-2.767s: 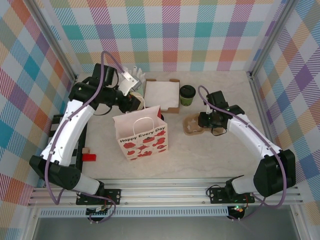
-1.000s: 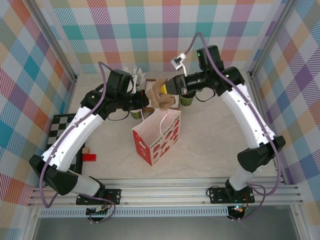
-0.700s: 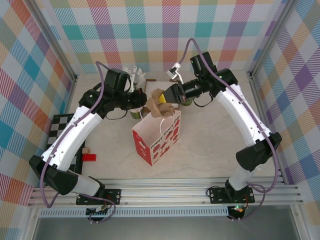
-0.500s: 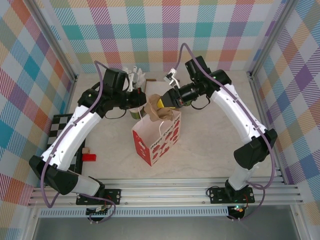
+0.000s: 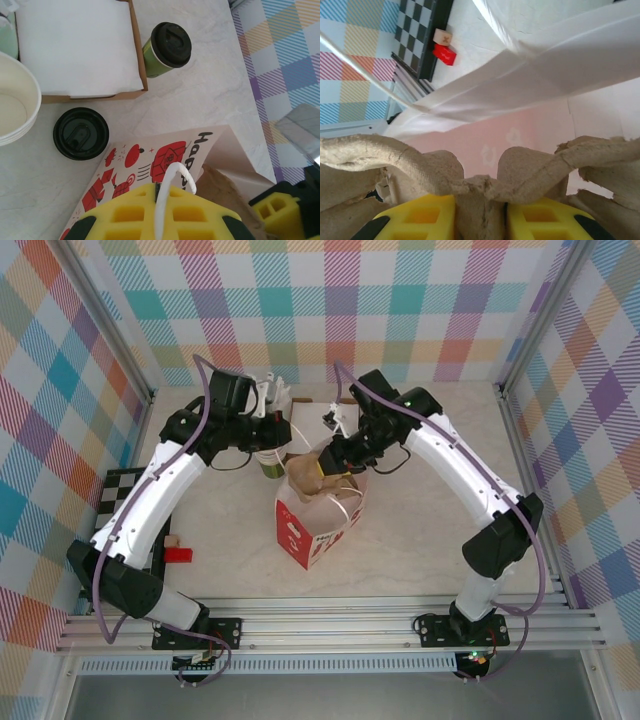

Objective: Pack the takeout coffee

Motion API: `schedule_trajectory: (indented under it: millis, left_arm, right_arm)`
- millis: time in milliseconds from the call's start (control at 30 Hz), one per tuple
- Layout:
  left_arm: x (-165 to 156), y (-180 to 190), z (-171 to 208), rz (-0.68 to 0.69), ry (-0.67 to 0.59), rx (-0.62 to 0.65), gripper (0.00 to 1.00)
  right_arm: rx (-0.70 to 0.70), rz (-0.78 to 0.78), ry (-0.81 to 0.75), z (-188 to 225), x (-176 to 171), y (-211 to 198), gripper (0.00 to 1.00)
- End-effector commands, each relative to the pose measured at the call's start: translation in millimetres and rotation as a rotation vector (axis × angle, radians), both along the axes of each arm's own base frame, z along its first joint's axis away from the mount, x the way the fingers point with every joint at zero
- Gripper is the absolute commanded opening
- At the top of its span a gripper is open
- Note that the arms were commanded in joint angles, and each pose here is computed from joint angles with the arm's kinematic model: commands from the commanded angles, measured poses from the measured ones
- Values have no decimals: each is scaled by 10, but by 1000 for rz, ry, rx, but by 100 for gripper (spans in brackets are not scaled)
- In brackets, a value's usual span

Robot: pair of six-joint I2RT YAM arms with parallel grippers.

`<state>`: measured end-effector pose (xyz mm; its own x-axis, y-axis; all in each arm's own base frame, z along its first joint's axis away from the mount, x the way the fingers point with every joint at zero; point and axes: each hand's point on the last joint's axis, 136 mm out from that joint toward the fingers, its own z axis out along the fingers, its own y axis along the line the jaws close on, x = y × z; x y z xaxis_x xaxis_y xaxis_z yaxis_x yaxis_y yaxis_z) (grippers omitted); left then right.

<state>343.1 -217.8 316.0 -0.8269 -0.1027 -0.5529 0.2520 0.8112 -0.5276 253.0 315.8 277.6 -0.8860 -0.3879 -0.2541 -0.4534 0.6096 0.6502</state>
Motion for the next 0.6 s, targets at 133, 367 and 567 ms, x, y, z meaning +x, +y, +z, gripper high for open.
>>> schedule_trajectory:
  millis: [133,367,567]
  left_arm:
    - [34,-123,97,-104,-56,-32,0]
    - [43,-151,111,-159,-68,-9,1]
    - [34,-95,178,-196,-102,12,1]
  right_arm:
    - [4,59,-45,27,-66,127,26]
    - [-310,-31,-165,-362,142,-227,24]
    - [-320,-65,-164,-374,112,-295,24]
